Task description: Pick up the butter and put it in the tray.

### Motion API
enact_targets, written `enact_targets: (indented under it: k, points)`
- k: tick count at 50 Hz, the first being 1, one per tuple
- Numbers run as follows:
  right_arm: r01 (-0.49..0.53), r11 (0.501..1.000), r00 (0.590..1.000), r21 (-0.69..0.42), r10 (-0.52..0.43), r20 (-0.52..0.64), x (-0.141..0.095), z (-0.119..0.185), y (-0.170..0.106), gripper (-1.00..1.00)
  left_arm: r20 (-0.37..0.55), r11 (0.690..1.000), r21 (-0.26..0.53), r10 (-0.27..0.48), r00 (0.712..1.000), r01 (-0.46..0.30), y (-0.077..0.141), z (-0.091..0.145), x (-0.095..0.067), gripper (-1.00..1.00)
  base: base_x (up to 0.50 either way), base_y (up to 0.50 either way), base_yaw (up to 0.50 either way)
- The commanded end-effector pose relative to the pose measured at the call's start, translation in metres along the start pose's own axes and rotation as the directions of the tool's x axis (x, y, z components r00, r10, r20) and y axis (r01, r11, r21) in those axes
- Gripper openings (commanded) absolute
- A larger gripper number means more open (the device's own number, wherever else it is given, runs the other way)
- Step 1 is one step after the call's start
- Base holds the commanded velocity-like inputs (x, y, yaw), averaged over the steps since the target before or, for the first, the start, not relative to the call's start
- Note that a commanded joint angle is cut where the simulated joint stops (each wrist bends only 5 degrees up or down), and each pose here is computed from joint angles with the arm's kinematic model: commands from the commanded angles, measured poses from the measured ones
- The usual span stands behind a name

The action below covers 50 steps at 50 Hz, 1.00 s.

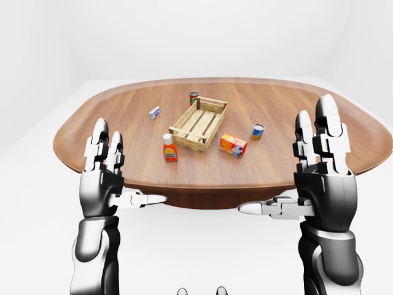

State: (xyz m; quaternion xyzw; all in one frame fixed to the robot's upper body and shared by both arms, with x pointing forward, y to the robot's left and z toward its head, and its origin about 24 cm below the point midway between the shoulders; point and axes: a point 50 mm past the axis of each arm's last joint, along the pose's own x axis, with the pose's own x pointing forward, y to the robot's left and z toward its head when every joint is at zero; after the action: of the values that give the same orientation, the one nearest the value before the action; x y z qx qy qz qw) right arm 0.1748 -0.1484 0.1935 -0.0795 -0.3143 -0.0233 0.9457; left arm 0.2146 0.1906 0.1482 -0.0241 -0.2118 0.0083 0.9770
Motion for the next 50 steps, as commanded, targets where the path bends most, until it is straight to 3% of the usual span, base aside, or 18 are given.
enact_targets:
  k: [1,31,50]
  points:
    - [-0.003,1.000,1.000,0.024,0.003,-0.018,-0.0007,-0.0036,0.0003,1.00,0.004,1.000,-0.006,-0.001,1.000,0.001,-0.0008,0.0005,0.0002,1.00,0.45,0.00,0.00]
    - [-0.017,0.999,1.000,0.038,0.017,-0.010,-0.0017,-0.0010,0.0027,1.00,0.010,1.000,-0.006,-0.001,1.000,0.001,-0.0002,0.0019,0.0005,1.00,0.50,0.00,0.00]
    - [-0.010,0.999,1.000,0.035,0.010,0.007,-0.0014,0.0025,0.0012,1.00,0.027,1.000,-0.006,0.006,1.000,-0.005,0.0014,0.0055,0.0010,1.00,0.50,0.16,0.00]
